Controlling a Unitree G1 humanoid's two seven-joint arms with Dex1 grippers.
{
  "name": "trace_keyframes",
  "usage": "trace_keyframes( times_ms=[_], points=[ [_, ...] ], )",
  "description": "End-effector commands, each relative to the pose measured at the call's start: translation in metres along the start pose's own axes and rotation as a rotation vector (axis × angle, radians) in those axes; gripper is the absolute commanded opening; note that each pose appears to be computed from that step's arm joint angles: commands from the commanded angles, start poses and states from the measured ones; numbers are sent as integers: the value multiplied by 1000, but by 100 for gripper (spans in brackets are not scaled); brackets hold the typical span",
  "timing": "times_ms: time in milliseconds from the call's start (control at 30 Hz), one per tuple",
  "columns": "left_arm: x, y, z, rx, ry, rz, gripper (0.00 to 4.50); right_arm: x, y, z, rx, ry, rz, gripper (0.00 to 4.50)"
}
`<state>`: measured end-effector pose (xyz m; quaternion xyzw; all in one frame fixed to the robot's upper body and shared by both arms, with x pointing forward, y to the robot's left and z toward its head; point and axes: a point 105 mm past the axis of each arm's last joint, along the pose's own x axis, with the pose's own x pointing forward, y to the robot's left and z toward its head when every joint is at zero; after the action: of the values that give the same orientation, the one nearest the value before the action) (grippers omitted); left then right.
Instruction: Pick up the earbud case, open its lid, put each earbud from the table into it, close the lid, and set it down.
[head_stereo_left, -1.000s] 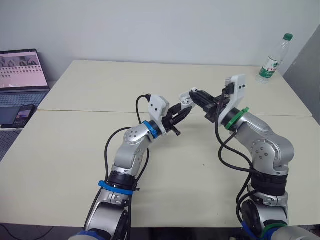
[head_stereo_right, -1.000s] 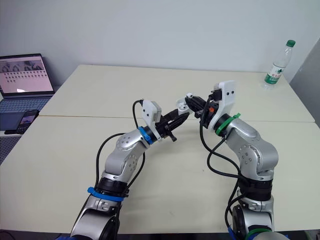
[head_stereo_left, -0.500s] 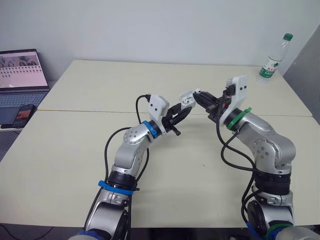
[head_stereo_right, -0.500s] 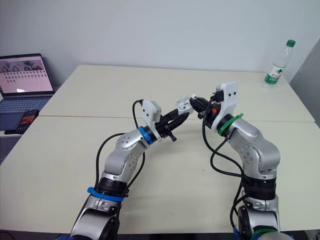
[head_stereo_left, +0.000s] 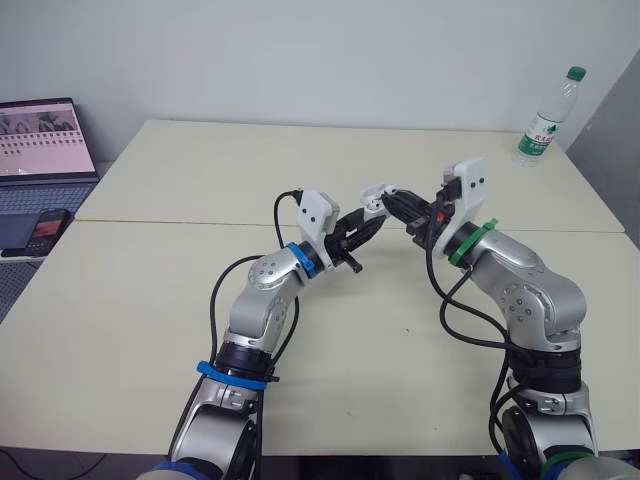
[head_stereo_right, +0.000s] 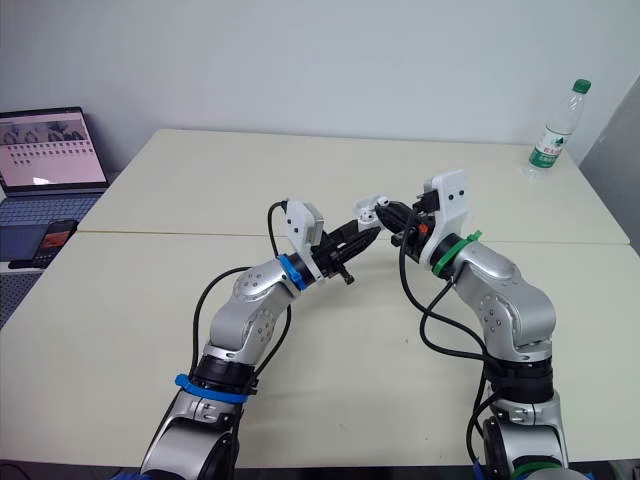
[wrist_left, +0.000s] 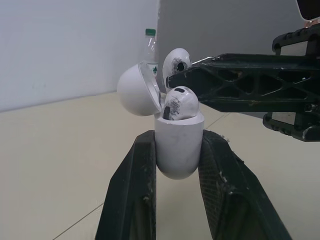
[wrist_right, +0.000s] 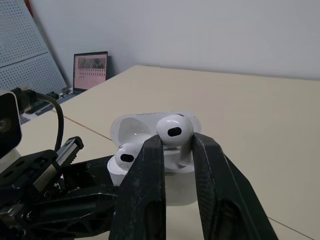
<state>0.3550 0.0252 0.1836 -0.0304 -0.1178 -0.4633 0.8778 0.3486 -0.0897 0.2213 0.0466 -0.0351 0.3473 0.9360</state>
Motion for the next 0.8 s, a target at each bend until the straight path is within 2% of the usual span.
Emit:
trace_keyframes(
  times_ms=[33, 167, 533, 667, 800],
  points=[
    [4, -8, 23, 20, -83, -42, 79, -1, -2, 5, -29, -17, -7, 41],
    [4, -9, 24, 16, -85, -47, 79, -1, -1, 5, -34, -17, -5, 41],
    [3, -4, 23, 8, -83, -19, 79, -4, -1, 11, -25, -50, 5, 442],
    [2, -4, 20, 3, -76, -21, 79, -9, -2, 32, 5, -121, 31, 447],
    [0, -3, 16, -8, -65, -25, 79, -16, -9, 44, 36, -123, 64, 447]
  ],
)
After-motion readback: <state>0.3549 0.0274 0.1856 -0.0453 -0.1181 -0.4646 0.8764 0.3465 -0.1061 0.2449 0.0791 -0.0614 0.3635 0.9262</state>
